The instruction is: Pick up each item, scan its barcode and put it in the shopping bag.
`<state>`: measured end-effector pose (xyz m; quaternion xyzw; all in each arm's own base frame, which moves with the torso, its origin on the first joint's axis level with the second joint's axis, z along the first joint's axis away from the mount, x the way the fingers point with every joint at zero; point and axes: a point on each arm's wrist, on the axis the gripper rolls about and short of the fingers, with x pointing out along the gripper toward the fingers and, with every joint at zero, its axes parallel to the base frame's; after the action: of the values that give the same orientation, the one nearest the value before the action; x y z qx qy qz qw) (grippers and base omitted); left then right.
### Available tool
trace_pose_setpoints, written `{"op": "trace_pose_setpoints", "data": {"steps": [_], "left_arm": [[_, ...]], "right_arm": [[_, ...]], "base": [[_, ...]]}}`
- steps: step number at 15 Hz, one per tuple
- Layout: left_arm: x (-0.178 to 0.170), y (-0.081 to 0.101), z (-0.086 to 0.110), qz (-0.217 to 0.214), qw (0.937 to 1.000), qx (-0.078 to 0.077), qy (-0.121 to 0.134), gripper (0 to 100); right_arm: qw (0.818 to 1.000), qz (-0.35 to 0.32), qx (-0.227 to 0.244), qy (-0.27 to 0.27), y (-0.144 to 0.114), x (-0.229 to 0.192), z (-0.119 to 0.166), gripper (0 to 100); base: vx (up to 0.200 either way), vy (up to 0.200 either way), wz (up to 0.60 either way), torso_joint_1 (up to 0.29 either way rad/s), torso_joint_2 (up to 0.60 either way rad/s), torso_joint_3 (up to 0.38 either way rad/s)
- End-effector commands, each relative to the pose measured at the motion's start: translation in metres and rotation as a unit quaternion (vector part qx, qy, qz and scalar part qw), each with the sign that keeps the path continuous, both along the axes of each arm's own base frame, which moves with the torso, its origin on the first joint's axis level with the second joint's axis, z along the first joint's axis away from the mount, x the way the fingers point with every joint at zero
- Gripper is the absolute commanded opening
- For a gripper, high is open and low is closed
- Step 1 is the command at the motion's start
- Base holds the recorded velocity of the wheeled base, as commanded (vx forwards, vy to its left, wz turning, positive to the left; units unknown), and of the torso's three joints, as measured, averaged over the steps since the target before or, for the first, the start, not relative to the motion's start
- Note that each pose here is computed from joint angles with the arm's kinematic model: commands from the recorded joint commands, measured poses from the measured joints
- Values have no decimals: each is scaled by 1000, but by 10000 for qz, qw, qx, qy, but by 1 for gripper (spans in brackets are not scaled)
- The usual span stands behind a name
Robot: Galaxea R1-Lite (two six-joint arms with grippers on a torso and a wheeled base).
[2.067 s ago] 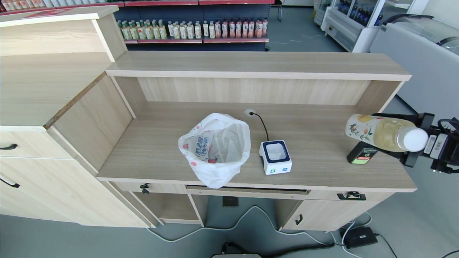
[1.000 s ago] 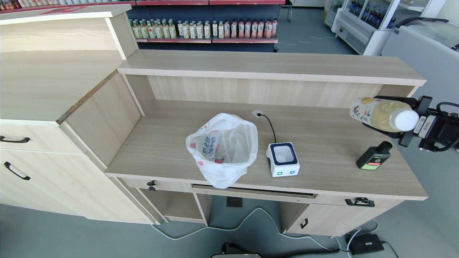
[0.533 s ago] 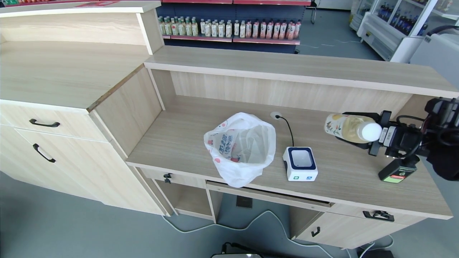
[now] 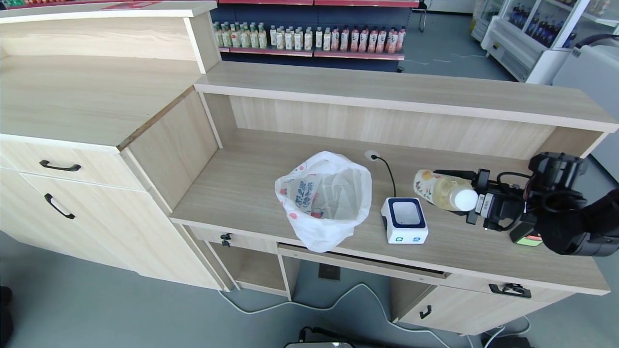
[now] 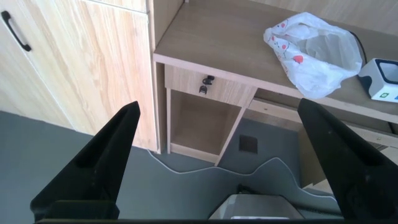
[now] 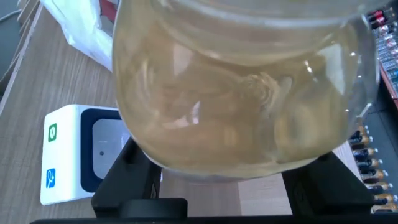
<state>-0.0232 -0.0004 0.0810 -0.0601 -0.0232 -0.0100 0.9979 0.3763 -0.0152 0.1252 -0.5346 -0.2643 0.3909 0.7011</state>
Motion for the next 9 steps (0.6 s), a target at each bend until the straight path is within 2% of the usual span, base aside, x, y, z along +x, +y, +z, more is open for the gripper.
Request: {"op": "trace_pose_setpoints", "data": {"steps": [1,9], "left_arm": [[0,0,0,2,10000,-2,-1,100],[0,0,0,2,10000,-2,-8,100]], "right_arm": [[10000,73,-27,25,5,5,-11,0],[9998,31,-193,-97,0,11,-30,0]], "base": [[0,0,0,0,0,0],[0,0,0,0,0,0]]}}
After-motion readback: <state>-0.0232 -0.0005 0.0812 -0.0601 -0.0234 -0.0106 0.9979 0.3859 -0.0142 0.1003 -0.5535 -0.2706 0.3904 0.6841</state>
